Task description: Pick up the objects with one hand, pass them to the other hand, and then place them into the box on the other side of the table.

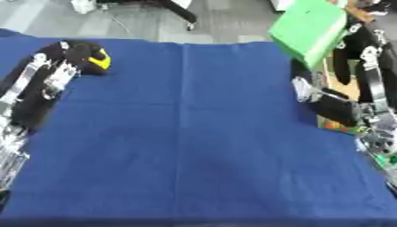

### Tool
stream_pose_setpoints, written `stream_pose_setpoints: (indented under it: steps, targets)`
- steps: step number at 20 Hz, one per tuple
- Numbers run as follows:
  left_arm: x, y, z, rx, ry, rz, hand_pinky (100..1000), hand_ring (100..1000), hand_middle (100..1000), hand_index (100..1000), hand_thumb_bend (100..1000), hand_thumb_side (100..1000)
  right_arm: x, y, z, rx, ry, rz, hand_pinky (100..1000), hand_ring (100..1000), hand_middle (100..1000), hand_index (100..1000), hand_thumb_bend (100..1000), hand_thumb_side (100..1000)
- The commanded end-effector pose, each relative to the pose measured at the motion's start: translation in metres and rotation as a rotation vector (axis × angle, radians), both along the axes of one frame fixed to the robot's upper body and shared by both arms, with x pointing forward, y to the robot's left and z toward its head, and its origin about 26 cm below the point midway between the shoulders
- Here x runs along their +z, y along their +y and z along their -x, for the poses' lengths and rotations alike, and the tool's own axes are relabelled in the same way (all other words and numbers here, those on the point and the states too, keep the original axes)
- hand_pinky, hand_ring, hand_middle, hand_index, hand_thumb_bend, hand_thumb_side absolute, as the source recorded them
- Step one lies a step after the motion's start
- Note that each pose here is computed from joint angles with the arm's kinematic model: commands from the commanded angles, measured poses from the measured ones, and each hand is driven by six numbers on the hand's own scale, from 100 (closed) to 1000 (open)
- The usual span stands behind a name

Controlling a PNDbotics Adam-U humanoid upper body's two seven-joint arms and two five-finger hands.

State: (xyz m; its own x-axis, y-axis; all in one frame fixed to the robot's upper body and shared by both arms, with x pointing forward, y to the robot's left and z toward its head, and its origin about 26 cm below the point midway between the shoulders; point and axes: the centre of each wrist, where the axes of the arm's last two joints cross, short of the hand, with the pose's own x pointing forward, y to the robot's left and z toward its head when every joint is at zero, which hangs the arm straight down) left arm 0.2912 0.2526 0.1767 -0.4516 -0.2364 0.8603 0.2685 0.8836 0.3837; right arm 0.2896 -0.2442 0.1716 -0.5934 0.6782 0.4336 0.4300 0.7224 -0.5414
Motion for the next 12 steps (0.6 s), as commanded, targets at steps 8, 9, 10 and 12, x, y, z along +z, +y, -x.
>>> stream_pose_setpoints:
  steps: [8, 9, 10, 12]
  targets:
    - [-0.002, 0.003, 0.003, 0.029, -0.06, 0.007, 770, 610, 636, 750, 338, 685, -0.008, -0.062, -0.029, -0.388, 0.125, -0.05, 100, 100, 100, 639, 100, 254]
    - [-0.002, 0.002, 0.003, 0.028, -0.064, 0.004, 770, 609, 636, 750, 338, 684, -0.011, -0.068, -0.034, -0.411, 0.143, -0.046, 100, 100, 100, 644, 100, 257]
    - [-0.003, 0.002, 0.004, 0.026, -0.068, 0.002, 770, 609, 635, 750, 338, 682, -0.014, -0.075, -0.039, -0.434, 0.163, -0.042, 100, 100, 100, 648, 100, 259]
    - [-0.004, 0.001, 0.004, 0.023, -0.077, -0.003, 770, 609, 635, 750, 336, 681, -0.02, -0.086, -0.049, -0.471, 0.201, -0.038, 100, 100, 100, 666, 100, 283]
